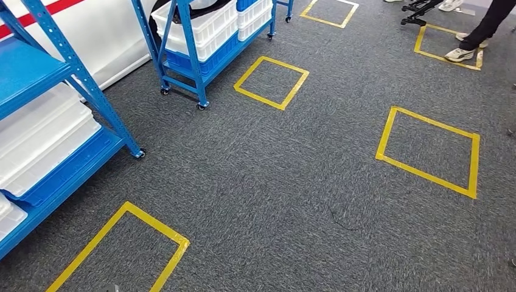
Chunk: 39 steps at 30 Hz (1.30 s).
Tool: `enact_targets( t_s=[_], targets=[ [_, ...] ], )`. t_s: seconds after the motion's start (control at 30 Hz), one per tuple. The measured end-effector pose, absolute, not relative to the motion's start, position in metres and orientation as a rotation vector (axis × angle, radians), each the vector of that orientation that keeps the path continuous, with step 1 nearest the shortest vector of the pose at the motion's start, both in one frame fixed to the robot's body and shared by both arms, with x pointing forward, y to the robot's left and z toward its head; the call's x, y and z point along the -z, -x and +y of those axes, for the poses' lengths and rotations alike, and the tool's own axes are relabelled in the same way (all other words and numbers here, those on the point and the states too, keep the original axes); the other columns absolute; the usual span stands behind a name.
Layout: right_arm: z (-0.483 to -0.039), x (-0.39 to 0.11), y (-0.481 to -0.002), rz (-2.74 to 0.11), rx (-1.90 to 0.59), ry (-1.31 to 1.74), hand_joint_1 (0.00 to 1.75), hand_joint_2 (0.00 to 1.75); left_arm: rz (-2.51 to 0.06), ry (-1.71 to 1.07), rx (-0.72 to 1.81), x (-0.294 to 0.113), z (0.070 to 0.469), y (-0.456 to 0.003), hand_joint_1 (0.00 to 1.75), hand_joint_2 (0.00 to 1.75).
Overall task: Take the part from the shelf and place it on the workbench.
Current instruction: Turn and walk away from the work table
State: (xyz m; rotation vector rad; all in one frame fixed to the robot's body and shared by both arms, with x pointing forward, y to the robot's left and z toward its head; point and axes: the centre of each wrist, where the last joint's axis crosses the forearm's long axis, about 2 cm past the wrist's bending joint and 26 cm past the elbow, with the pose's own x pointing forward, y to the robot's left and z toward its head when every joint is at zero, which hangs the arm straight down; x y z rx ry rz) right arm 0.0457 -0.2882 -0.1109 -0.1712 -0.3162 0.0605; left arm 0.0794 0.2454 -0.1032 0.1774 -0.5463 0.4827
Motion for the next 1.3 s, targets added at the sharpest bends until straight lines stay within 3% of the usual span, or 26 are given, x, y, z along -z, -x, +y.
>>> enact_targets(
  t_s=[0.23, 1.3],
  targets=[
    [-0.282, 0.112, -0.032, -0.293, 0.088, 0.176, 0.0, 0.0, -0.502, -0.146, -0.374, 0.111, 0.257, -0.029, 0.0, 0.0],
    [-0.27, 0.112, -0.027, -0.275, 0.187, 0.168, 0.0, 0.0, -0.498, -0.15, -0.299, 0.112, 0.273, -0.026, 0.0, 0.0]
  ],
)
